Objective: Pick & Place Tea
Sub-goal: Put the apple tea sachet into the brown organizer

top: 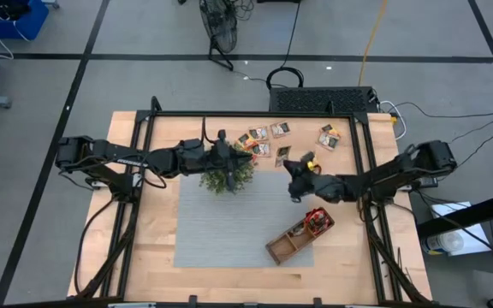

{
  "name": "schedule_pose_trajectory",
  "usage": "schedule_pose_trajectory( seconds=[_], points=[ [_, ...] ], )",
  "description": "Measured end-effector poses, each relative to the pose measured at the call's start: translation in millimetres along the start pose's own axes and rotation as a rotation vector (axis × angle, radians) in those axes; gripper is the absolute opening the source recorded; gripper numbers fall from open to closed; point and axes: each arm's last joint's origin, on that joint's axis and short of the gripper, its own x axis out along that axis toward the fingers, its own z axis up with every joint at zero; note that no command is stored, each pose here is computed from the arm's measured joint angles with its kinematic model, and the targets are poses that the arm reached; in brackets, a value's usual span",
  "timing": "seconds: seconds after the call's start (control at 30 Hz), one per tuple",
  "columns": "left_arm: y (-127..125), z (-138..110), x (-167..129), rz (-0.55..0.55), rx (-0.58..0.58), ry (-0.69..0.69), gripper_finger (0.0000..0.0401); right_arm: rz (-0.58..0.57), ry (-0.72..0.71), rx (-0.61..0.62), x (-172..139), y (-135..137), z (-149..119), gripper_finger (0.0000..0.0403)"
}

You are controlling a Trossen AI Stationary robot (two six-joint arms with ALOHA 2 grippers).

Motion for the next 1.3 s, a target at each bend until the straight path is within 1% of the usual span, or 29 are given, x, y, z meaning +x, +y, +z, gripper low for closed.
schedule_pose_trajectory(
  seconds=[0.07,0.13,0.23,0.3,0.37,0.4,0.43,0.5,0.57,0.67,0.73,0.8,0.87,0.97,1.07,1.3],
  points=[
    [0.1,-0.2,0.0,0.0,-0.018,0.002,0.0035,-0.06,-0.041,0.041,-4.1,1.5,0.7,0.0],
    [-0.2,-0.4,0.0,-0.001,-0.082,0.004,0.0035,-0.083,-0.068,0.073,-7.5,4.1,0.6,0.0],
    [2.5,-2.0,1.8,0.012,-0.176,0.003,0.0035,-0.087,-0.09,0.082,-8.5,6.9,4.4,0.0],
    [8.3,-4.4,5.6,0.04,-0.272,0.003,0.0036,-0.082,-0.092,0.07,-8.8,8.9,5.0,0.0],
    [13.1,-5.1,7.8,0.053,-0.355,0.004,0.0044,-0.08,-0.091,0.074,-8.4,9.7,4.8,0.0],
    [14.4,-1.8,12.5,0.05,-0.377,-0.015,0.0053,-0.082,-0.09,0.083,-8.2,9.4,4.7,0.0],
    [14.3,1.3,17.0,0.042,-0.385,-0.031,0.0064,-0.086,-0.091,0.093,-8.3,8.8,4.9,0.0],
    [10.4,1.0,24.2,0.016,-0.387,0.002,0.0095,-0.09,-0.096,0.113,-8.4,8.1,5.2,0.0],
    [3.1,6.7,38.8,-0.02,-0.359,0.016,0.0136,-0.091,-0.097,0.12,-8.5,7.9,5.3,0.0],
    [-7.3,15.2,55.3,-0.041,-0.325,0.075,0.0197,-0.098,-0.101,0.125,-8.5,6.8,5.8,0.0],
    [-12.1,20.6,65.6,-0.047,-0.323,0.116,0.023,-0.102,-0.107,0.13,-9.4,6.4,6.7,0.0],
    [-14.2,23.9,75.0,-0.041,-0.328,0.167,0.0253,-0.106,-0.12,0.118,-11.0,6.1,8.5,0.0],
    [-14.5,26.8,83.6,-0.022,-0.324,0.199,0.0267,-0.108,-0.134,0.107,-12.9,6.2,10.3,0.0],
    [-14.3,28.5,94.6,-0.003,-0.321,0.219,0.0274,-0.092,-0.174,0.092,-16.6,8.0,13.9,0.0],
    [-13.6,25.6,103.9,0.003,-0.32,0.23,0.0272,-0.097,-0.191,0.074,-19.7,8.2,16.5,0.0],
    [-6.8,21.2,108.4,0.023,-0.317,0.256,0.0234,-0.101,-0.198,0.075,-22.0,8.4,18.2,0.0]
  ],
)
